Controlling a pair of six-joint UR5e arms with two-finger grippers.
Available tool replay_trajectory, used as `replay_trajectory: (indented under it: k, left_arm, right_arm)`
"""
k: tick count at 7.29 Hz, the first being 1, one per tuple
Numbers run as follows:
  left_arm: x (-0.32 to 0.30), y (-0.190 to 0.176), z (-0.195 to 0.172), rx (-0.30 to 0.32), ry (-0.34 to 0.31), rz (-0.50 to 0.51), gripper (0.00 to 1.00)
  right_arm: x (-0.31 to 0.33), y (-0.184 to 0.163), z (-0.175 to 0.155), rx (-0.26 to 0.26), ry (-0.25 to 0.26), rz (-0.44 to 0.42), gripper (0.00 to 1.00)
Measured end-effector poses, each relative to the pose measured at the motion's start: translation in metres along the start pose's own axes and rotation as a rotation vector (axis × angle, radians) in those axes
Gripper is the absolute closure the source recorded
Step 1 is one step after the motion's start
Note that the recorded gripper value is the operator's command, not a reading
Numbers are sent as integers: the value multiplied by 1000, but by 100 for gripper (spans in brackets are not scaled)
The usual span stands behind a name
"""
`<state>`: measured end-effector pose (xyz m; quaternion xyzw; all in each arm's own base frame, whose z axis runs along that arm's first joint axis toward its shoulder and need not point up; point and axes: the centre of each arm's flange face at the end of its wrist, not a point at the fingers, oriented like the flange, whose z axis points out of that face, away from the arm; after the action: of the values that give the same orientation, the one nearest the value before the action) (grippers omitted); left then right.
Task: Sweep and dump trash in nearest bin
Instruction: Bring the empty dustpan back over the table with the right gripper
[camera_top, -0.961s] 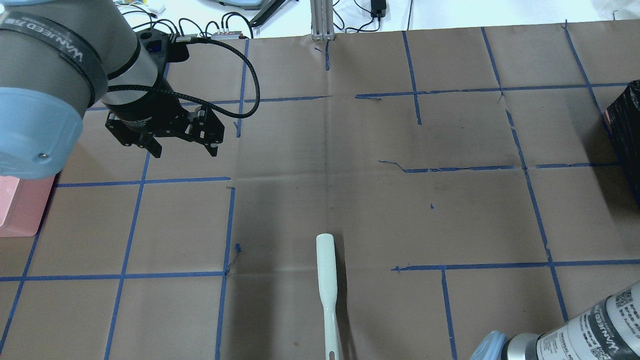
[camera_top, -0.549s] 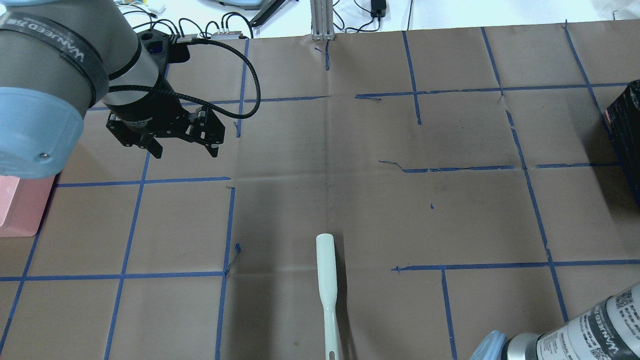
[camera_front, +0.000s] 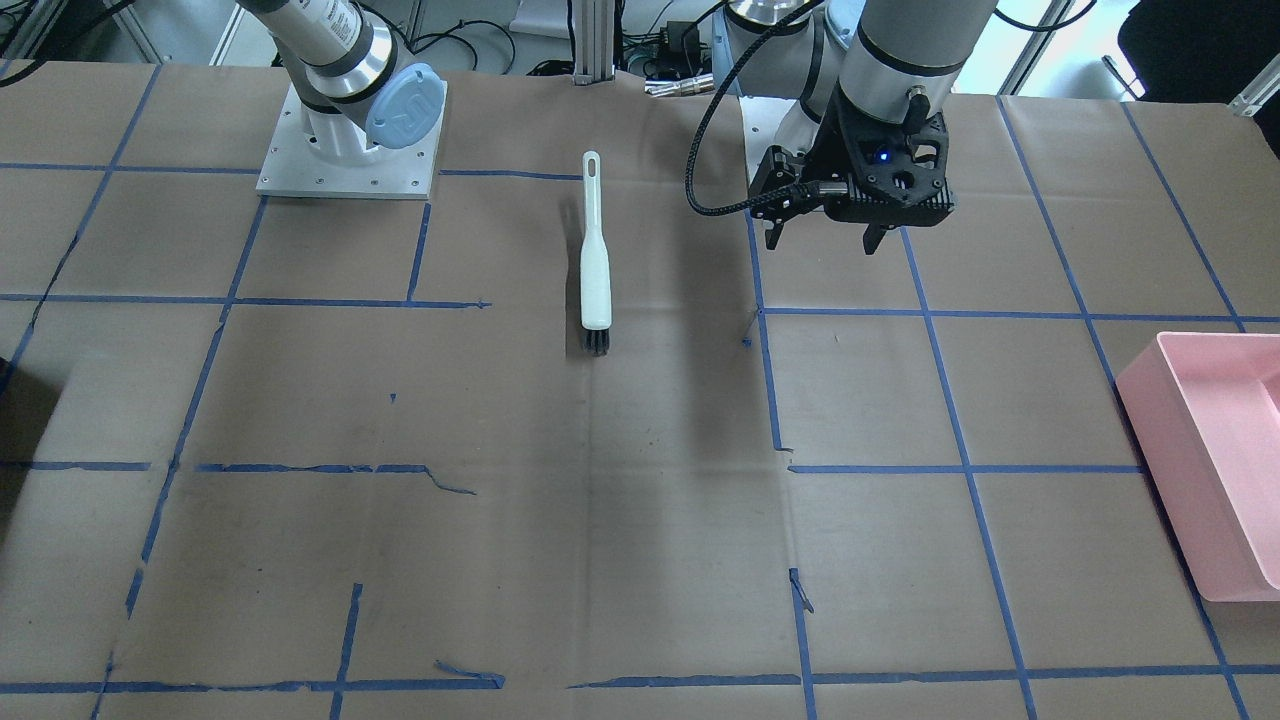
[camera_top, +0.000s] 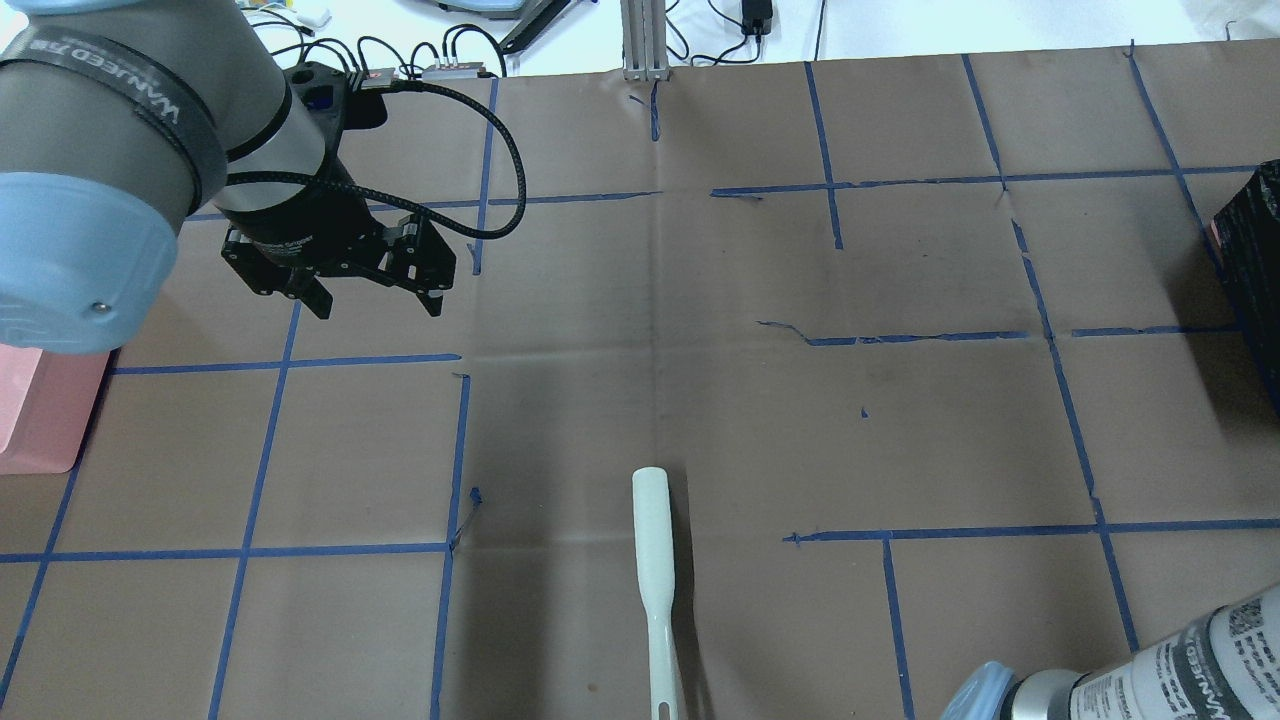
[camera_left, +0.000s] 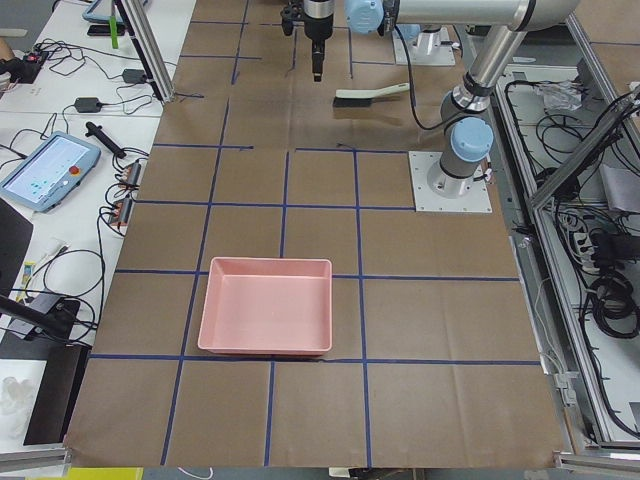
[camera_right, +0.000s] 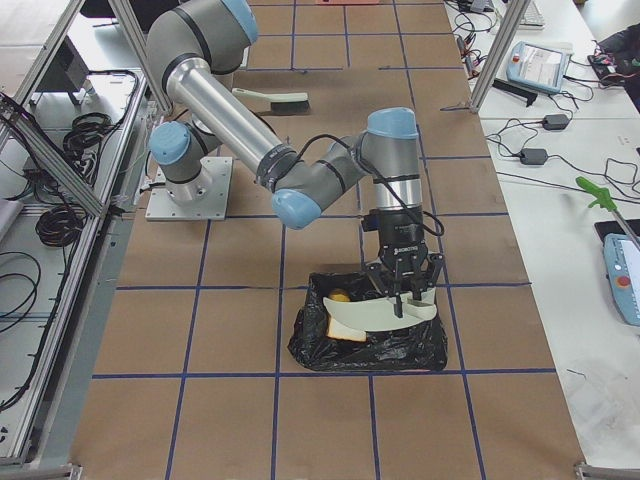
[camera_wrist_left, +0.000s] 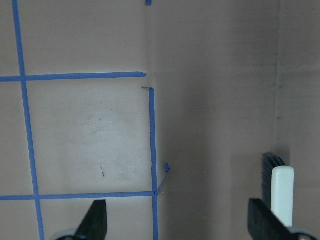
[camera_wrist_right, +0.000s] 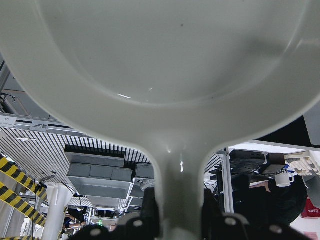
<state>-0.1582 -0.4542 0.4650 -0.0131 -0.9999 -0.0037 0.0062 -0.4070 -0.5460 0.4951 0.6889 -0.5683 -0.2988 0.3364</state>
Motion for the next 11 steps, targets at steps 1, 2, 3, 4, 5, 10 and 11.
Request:
replay_trajectory:
  k: [1,2,3,4,5,10,11]
  left_arm:
    - [0,0,0,0,0,0,1]
    - [0,0,0,-1,0,0,0]
    - [0,-1,0,0,0,0,0]
    - [0,-1,0,0,1,0,0]
    - [1,-2,0,0,1,1,1]
    - [3,1,-1,1,1,6,0]
    - [3,2,-1,1,1,6,0]
  right_arm:
    - [-10,-7,-13,11,-1,34,100]
    - [-22,-19,-28,38,5,78,100]
    - [-32,-35,-41,78,16,132,100]
    - [-40,-48,-53,133,26,196,100]
    - [-46,-58,-64,203,29,269,100]
    - [-12,-112,-129,479,-11,610,100]
    - [4,-131,-155,514,-32,685,100]
